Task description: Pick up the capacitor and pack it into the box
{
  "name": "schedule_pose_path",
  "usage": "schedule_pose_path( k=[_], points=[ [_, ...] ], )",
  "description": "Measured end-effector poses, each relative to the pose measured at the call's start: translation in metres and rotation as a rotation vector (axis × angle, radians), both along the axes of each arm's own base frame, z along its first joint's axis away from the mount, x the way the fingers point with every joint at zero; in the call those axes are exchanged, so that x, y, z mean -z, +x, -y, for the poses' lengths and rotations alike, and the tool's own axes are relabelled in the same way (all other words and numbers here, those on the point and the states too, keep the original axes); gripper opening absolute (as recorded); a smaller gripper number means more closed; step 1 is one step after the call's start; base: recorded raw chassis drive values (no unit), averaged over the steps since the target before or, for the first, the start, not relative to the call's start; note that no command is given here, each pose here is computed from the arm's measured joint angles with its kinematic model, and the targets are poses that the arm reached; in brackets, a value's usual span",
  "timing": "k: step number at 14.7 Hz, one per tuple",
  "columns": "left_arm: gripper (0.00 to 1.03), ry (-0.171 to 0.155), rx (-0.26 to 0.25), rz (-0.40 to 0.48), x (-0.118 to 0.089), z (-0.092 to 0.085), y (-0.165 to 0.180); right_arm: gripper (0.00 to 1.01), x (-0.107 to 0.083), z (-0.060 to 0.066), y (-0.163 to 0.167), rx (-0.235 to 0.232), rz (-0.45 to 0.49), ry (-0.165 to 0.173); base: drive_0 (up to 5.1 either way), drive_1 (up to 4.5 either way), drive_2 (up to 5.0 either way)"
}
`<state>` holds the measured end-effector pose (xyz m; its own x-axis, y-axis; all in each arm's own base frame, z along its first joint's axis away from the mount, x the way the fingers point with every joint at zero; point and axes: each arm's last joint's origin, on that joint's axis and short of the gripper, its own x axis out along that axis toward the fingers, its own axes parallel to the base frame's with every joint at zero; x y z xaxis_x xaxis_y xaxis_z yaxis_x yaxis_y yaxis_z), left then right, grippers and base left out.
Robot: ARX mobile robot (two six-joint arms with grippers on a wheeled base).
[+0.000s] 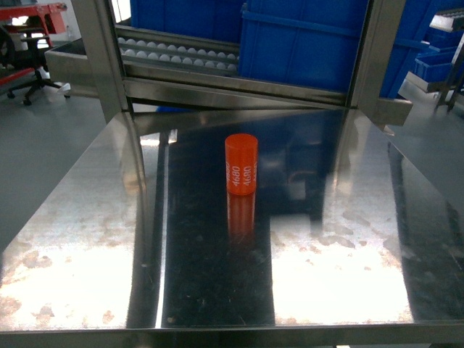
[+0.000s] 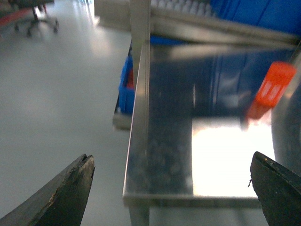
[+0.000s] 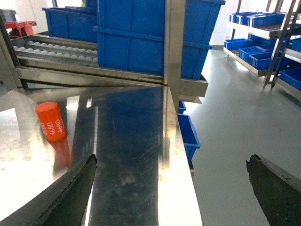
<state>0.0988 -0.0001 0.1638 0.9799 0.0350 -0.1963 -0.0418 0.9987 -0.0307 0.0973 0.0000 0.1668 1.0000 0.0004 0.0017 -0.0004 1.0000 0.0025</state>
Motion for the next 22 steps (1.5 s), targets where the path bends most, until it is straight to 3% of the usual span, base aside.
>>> schedule_pose_path(
  k=[1,4,5,7,10,12,15,19,22],
  points=[
    [0.98,-0.019,0.0,-0.054,0.002,0.0,0.007,0.98,0.0,0.0,0.0,0.0,0.0,0.0,0.0,0.0,0.0],
    [0.98,-0.036,0.09,0.037,-0.019,0.017,0.053,0.98,0.0,0.0,0.0,0.0,0.0,0.0,0.0,0.0,0.0],
    [0.98,-0.037,0.135,0.076,-0.029,0.03,0.081,0.98,0.0,0.0,0.0,0.0,0.0,0.0,0.0,0.0,0.0],
    [0.98,-0.041,0.224,0.068,-0.034,0.063,0.141,0.98,0.0,0.0,0.0,0.0,0.0,0.0,0.0,0.0,0.0],
    [0.98,-0.026,0.301,-0.014,-0.013,0.115,0.194,0.98,0.0,0.0,0.0,0.0,0.0,0.0,0.0,0.0,0.0],
    [0.98,-0.022,0.323,-0.013,-0.007,0.138,0.218,0.98,0.0,0.0,0.0,0.0,0.0,0.0,0.0,0.0,0.0],
    [0.98,0.002,0.331,-0.031,0.017,0.159,0.251,0.98,0.0,0.0,0.0,0.0,0.0,0.0,0.0,0.0,0.0],
    [0.98,0.046,0.325,-0.068,0.043,0.175,0.284,0.98,0.0,0.0,0.0,0.0,0.0,0.0,0.0,0.0,0.0],
    [0.98,0.051,0.332,-0.094,0.061,0.183,0.301,0.98,0.0,0.0,0.0,0.0,0.0,0.0,0.0,0.0,0.0]
  ],
)
